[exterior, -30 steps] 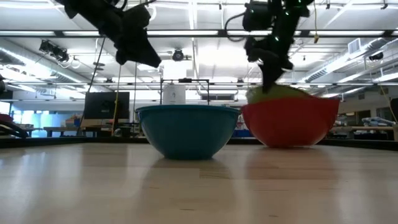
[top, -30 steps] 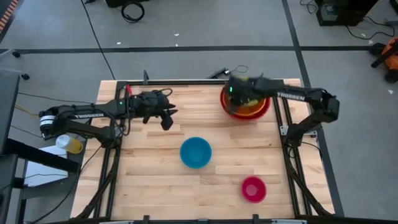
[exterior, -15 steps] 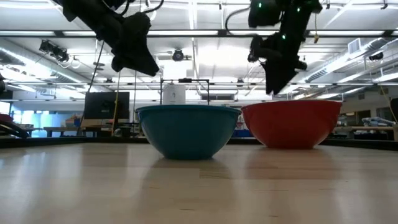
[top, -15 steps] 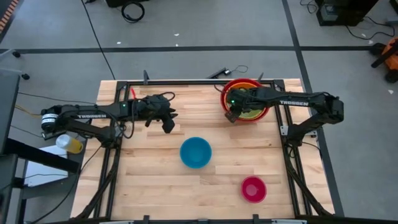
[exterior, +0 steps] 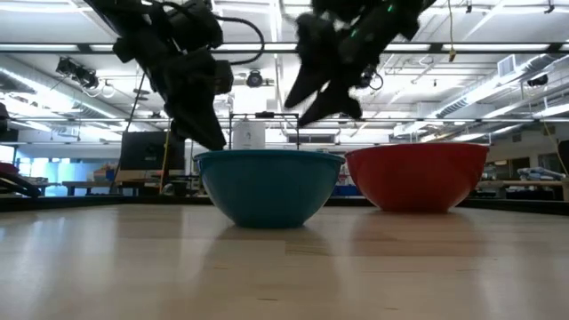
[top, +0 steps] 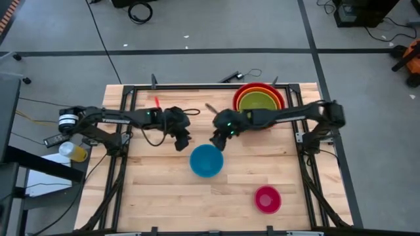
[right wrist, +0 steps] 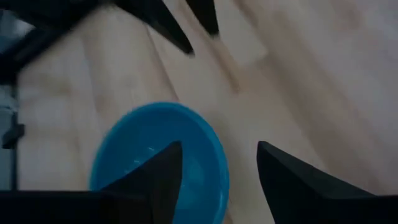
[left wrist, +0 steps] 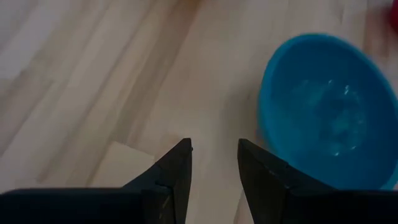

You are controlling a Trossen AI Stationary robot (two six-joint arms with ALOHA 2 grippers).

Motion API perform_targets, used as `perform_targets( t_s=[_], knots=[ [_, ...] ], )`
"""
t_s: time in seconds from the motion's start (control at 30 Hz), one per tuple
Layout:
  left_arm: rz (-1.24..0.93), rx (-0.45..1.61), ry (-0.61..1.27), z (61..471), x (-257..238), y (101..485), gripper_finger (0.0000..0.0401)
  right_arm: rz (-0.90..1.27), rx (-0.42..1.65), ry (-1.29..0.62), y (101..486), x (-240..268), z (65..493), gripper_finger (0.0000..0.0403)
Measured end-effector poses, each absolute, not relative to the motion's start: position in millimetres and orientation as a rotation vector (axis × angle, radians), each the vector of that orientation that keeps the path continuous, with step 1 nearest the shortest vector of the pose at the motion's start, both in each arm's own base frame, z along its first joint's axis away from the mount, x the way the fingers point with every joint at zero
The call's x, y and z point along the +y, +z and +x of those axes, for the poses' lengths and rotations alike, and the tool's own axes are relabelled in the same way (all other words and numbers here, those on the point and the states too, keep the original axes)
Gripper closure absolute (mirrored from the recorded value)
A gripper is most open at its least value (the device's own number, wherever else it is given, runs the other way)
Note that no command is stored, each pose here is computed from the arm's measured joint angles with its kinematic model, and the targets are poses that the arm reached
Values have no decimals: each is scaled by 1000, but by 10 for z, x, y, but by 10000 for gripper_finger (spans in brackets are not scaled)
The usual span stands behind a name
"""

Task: Nest bowls inside each other
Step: Stack the blue bowl on top of the green bowl

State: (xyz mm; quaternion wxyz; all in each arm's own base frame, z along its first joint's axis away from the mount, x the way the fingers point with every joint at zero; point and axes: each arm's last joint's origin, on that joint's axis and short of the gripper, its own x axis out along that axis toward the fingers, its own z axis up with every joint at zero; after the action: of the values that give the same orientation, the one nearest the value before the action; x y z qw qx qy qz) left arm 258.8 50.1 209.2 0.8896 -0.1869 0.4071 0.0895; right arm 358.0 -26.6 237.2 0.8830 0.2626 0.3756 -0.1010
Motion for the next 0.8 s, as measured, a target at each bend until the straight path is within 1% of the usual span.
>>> perform_targets(
  t_s=[0.07, 0.2, 0.37, 0.43, 0.5, 0.53, 0.63, 0.67, 0.8],
  knots=[
    [-394, 870, 191, 2594, 504, 2050, 269, 576, 831, -225, 2180, -223, 3665, 194],
    [-404, 918, 216, 2572, 554, 1989, 269, 564, 919, -231, 1888, -111, 3795, 195],
    [-414, 924, 239, 2547, 613, 1987, 269, 535, 1014, -257, 1678, -28, 3894, 196],
    [-417, 917, 245, 2540, 631, 1998, 269, 535, 1051, -252, 1624, -20, 3919, 207],
    [-419, 914, 249, 2538, 641, 2000, 269, 544, 1076, -234, 1614, -13, 3933, 240],
    [-419, 919, 250, 2535, 641, 1997, 269, 550, 1076, -222, 1626, -9, 3941, 264],
    [-409, 922, 244, 2533, 641, 1995, 268, 551, 1069, -209, 1703, -23, 3941, 364],
    [-405, 928, 243, 2530, 640, 1993, 268, 534, 1063, -198, 1754, -33, 3932, 380],
    [-404, 936, 251, 2516, 661, 1987, 268, 534, 1004, -288, 2153, -173, 3813, 382]
  ],
)
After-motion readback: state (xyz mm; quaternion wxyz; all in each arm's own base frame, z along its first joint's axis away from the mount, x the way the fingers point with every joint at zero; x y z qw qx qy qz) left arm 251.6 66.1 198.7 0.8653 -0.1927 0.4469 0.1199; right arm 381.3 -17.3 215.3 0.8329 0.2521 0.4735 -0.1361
